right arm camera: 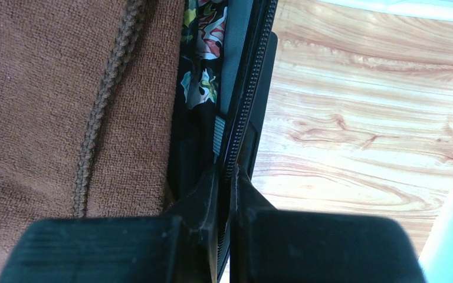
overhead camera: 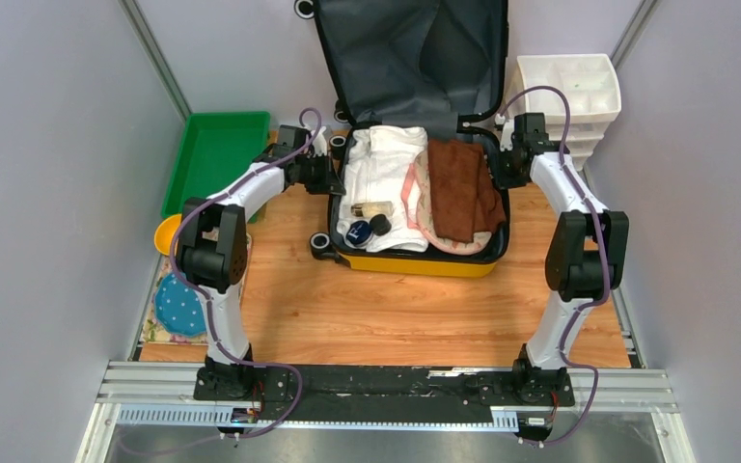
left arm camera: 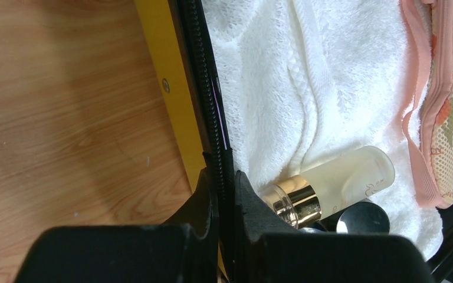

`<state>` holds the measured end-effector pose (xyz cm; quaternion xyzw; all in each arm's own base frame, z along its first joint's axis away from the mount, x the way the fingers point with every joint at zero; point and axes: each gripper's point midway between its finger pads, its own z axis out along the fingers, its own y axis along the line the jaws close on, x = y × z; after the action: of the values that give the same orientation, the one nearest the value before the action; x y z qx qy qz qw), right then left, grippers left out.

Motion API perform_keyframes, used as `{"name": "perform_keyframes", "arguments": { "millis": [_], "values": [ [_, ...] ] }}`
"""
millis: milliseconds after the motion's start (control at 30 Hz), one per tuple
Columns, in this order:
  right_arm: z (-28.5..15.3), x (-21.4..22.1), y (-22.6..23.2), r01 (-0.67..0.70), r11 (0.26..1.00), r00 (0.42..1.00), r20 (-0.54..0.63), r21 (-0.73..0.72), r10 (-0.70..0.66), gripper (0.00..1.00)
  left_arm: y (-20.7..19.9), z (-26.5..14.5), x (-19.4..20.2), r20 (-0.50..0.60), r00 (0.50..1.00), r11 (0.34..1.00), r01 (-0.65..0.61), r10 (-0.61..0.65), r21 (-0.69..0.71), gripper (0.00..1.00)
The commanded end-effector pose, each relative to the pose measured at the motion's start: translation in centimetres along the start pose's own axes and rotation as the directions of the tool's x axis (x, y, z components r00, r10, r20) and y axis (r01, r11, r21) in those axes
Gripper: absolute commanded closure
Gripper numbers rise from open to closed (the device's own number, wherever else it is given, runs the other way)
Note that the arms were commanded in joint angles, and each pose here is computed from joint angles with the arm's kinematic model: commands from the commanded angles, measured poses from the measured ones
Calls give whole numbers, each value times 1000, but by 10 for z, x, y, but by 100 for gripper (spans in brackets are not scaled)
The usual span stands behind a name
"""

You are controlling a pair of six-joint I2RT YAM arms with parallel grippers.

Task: Open, take out, and arrange the luggage

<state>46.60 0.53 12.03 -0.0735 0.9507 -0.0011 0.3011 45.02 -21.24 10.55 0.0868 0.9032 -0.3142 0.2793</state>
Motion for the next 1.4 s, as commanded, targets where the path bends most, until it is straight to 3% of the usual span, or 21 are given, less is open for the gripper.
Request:
{"name": "perform_keyframes", "arguments": {
  "millis": [0,100,133,167,233,267,333,367,533,600,733,833,1133,1267,1367],
  "values": [
    [-8,-26,-51,57,988,995,74,145,-68,100,-42,29,-17,89,978,967,-199,187,162,100],
    [-5,-30,-48,47,992,995,78,121,-56,100,-33,26,-22,90,977,971,-205,195,121,100],
    [-4,-35,-47,45,992,995,84,116,-55,100,-30,23,-25,96,977,973,-202,192,114,94],
    [-3,-37,-47,43,993,995,86,113,-53,100,-32,16,-29,104,977,971,-199,186,135,73],
    [-5,-45,-49,45,992,993,102,117,-57,99,-19,-2,-40,129,978,975,-183,167,128,54],
    [-7,-48,-49,49,992,992,106,120,-62,89,-11,-9,-45,142,974,975,-193,177,107,44],
    [-11,-52,-50,52,991,991,117,120,-66,81,12,-38,-61,187,967,982,-184,172,44,38],
    [-16,-58,-50,51,991,989,133,122,-68,73,24,-52,-70,215,960,983,-182,178,0,33],
    [-36,-68,-43,45,995,983,174,92,-61,54,105,-100,-93,253,945,965,-152,205,-216,32],
    [-51,-73,-39,43,996,978,199,76,-57,51,128,-107,-95,227,950,949,-147,213,-279,34],
    [-80,-87,-33,46,998,962,268,52,-58,47,177,-117,-87,121,947,859,-210,297,-467,34],
    [-103,-95,-27,46,998,946,319,35,-55,46,198,-113,-73,70,965,833,-182,254,-522,35],
    [-142,-99,-22,39,999,931,361,36,-49,45,188,-72,-24,44,996,915,-58,82,-399,47],
    [-149,-97,-20,36,999,931,363,32,-45,45,168,-56,-17,38,996,930,-58,77,-363,60],
    [-150,-95,-19,35,999,932,359,31,-43,45,153,-48,-17,58,996,932,-46,72,-361,64]
  ]
}}
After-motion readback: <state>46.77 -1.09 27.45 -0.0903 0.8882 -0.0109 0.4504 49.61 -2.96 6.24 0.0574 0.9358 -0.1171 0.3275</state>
